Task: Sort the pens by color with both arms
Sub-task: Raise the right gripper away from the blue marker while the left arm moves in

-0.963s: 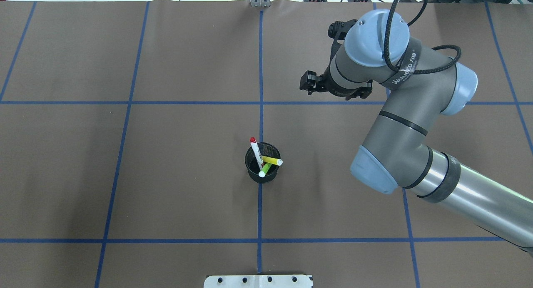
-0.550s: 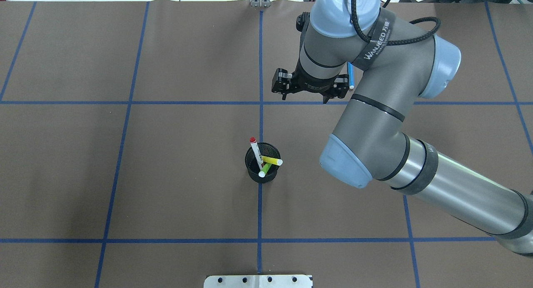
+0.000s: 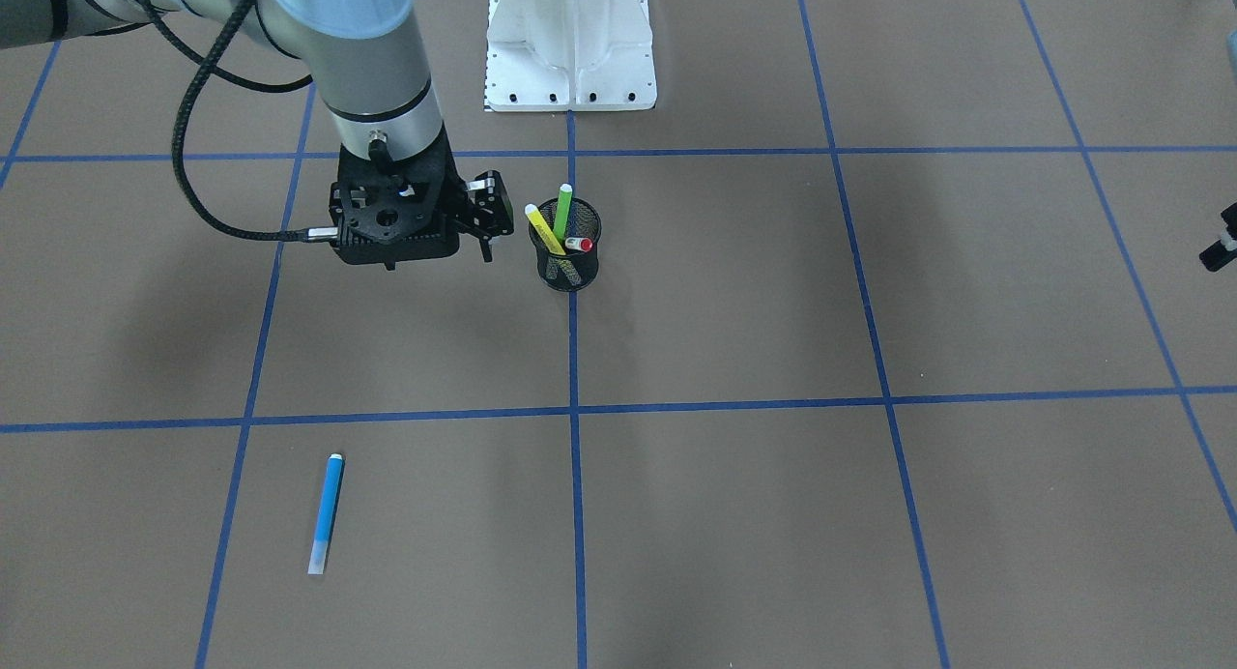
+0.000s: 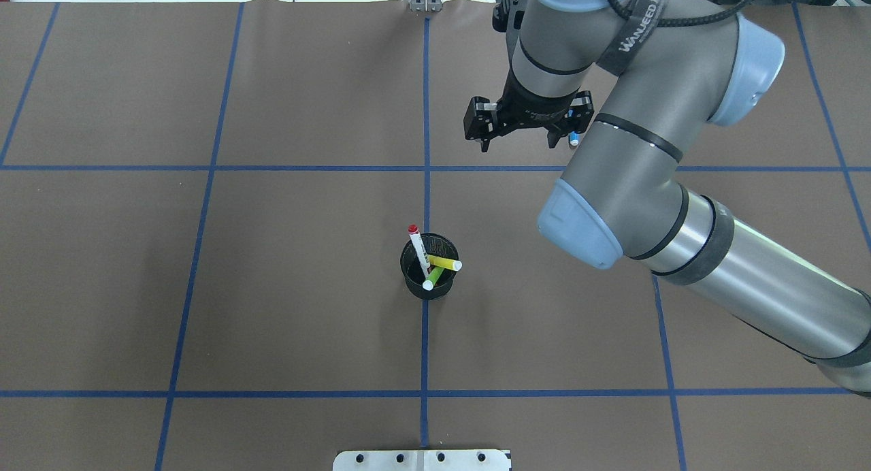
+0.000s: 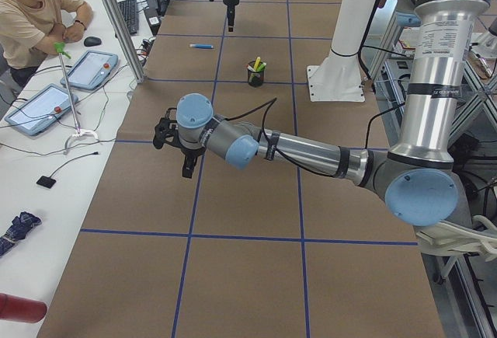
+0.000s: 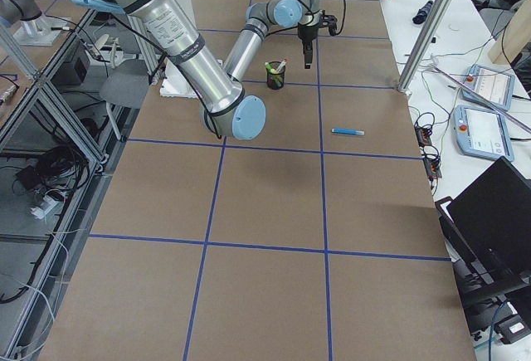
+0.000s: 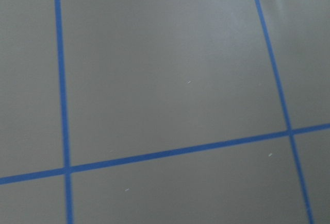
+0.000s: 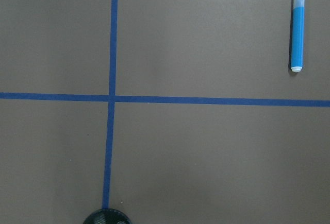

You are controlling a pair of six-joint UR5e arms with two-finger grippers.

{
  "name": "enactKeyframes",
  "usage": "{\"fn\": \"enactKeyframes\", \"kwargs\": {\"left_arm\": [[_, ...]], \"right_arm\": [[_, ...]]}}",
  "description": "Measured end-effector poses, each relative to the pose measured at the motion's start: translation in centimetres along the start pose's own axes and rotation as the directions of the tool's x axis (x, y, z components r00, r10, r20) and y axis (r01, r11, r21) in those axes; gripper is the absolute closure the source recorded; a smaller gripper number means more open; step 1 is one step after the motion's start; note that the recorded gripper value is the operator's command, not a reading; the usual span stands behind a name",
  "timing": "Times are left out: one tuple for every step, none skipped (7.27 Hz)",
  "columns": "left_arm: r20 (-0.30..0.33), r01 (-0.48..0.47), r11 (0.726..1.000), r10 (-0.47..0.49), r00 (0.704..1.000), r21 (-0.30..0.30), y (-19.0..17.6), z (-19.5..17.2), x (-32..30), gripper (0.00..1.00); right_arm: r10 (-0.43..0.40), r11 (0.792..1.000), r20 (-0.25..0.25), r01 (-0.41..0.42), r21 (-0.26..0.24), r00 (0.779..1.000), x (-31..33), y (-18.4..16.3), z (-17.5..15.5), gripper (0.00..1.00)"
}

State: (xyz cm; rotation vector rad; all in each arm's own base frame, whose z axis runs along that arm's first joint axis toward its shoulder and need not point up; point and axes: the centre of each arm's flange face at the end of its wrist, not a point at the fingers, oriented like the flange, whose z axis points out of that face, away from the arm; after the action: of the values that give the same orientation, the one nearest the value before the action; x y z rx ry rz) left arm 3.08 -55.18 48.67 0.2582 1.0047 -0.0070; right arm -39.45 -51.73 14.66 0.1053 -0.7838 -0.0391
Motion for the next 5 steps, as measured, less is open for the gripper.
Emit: {"fn": "enactKeyframes", "kwargs": {"left_arm": [[-0.009,0.03,0.999,-0.03,1.0,-0.017,-1.8,1.9,4.6,0.0],[0.004,0.049,0.998,-0.049,0.999,-0.046,-3.5,3.9,10.0,0.0],[0.054,0.058,0.995,-0.053,0.997,-0.084,-5.2,6.0,16.7,0.0],[0.126,0.049,0.99,-0.033,0.992,-0.129,-6.3,8.3,24.4,0.0],[0.171,0.032,0.984,-0.001,0.985,-0.176,-6.4,10.2,30.9,0.0]], "right_arm": [[-0.013,1.0,-0.007,0.013,-0.001,1.0,1.6,-0.8,-0.1,0.01],[-0.014,1.0,-0.017,0.014,-0.001,1.0,2.7,-1.4,0.2,0.01],[-0.01,1.0,-0.026,0.01,-0.002,1.0,3.4,-1.8,0.5,0.01],[-0.009,1.0,-0.026,0.009,0.002,1.0,3.9,-2.1,0.7,0.01],[-0.014,1.0,-0.018,0.014,0.011,1.0,4.5,-2.1,1.2,0.01]]}}
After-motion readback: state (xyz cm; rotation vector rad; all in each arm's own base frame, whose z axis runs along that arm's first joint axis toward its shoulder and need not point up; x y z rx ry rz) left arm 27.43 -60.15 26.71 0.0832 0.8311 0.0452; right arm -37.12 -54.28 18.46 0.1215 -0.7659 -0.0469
